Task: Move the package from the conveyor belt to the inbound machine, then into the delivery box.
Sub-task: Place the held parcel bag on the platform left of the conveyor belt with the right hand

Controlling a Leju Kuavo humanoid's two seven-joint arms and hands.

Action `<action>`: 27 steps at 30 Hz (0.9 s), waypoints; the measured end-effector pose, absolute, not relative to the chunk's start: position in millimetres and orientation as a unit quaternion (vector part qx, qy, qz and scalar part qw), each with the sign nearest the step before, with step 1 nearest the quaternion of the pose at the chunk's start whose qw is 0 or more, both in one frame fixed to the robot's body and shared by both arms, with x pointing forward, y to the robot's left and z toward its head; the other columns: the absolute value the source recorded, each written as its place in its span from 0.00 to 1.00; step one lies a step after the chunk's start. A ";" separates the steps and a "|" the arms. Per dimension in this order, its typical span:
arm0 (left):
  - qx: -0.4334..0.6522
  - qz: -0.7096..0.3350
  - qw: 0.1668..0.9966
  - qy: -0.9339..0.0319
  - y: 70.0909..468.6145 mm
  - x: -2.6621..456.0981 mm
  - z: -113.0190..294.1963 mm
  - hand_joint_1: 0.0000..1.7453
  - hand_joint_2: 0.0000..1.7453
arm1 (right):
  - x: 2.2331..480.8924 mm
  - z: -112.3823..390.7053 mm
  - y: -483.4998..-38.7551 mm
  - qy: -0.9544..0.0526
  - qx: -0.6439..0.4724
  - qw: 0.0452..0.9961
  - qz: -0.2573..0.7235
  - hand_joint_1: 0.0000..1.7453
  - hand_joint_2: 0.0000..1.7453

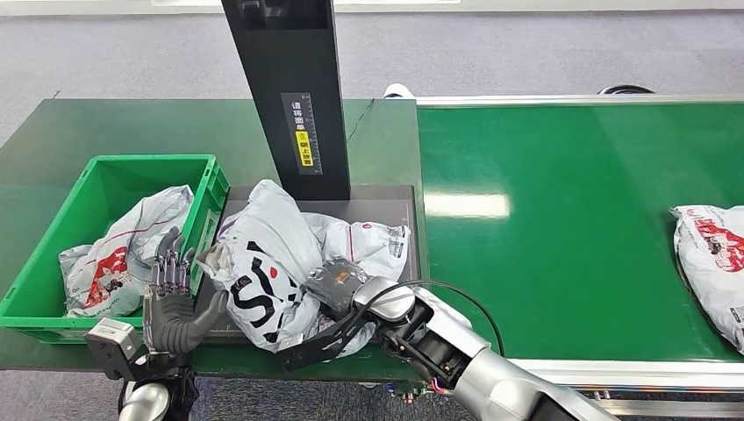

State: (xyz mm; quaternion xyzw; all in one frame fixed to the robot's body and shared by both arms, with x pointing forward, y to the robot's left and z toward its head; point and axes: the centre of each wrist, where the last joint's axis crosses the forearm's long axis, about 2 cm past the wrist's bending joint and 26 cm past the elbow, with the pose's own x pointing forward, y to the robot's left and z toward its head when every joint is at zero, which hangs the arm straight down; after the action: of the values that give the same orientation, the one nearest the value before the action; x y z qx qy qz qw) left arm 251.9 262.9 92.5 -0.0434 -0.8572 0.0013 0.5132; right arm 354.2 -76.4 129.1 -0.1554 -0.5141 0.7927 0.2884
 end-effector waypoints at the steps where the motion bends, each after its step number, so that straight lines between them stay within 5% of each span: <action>1: -0.043 0.002 0.513 -0.857 262.9 251.7 92.4 0.00 1.00 | 354.4 129.3 -76.3 -0.516 -0.160 0.286 0.791 1.00 1.00; 27: -0.031 0.009 0.522 -0.853 271.0 233.6 84.0 0.00 1.00 | 367.6 134.4 -97.9 -0.552 -0.225 0.322 0.736 1.00 1.00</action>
State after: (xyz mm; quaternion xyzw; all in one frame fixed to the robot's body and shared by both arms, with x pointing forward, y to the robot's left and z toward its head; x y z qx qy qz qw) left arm 233.6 271.0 84.0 -0.0308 -0.8526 0.0086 0.5216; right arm 367.6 -97.9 134.4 -0.2249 -0.5516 0.7361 0.3215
